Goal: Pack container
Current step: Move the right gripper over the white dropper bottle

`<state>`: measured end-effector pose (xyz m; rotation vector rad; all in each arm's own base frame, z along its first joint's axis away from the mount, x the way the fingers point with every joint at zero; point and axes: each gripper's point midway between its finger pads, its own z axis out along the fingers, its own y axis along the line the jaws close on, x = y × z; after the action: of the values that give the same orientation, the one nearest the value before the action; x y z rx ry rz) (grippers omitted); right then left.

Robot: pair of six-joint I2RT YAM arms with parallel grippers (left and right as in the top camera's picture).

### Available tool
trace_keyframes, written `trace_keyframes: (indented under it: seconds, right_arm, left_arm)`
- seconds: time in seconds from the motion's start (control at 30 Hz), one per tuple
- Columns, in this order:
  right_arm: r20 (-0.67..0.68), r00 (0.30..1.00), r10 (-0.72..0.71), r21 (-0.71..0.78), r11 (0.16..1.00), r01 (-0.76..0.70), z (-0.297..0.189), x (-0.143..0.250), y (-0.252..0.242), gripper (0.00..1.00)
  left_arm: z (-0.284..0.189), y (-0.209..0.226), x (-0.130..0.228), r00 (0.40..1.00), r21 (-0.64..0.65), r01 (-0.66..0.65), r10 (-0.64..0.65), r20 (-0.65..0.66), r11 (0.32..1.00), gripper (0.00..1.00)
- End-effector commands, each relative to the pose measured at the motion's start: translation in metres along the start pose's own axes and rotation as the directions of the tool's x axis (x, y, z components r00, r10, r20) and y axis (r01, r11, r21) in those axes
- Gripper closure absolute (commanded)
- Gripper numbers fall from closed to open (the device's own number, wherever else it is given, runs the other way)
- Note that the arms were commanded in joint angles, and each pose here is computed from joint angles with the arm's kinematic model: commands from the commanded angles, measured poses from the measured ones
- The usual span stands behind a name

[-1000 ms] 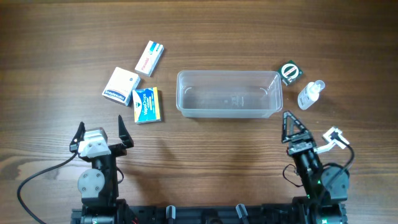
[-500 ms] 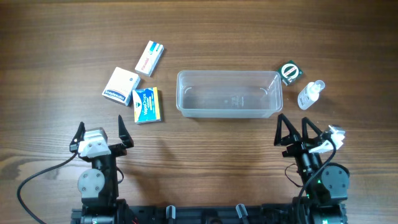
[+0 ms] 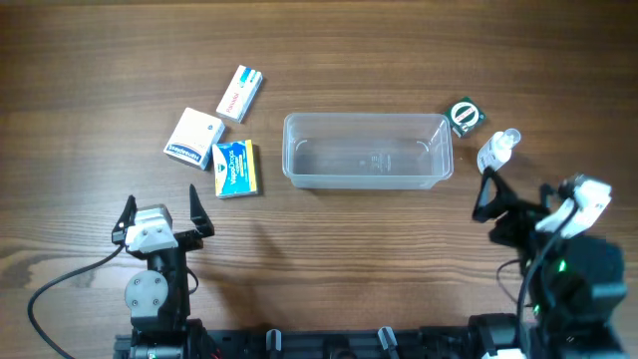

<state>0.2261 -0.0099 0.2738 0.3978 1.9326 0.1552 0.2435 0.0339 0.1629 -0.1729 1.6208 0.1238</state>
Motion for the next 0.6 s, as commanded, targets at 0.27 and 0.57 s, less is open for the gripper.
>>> trace_keyframes:
  seconds: [0.27,0.57]
  right_arm:
    - [-0.348,0.907,-0.238,0.232,0.915,0.329,0.070,0.010,-0.033,0.00]
    - [-0.472,0.856,-0.213,0.251,0.898,0.362,0.118,0.031,-0.063,0.00]
  left_arm:
    - [0.000,0.000,0.001,1.000,0.000,-0.015,0.015,0.006,1.000,0.00]
    - [0.000,0.000,0.001,1.000,0.000,-0.015,0.015,0.006,1.000,0.00]
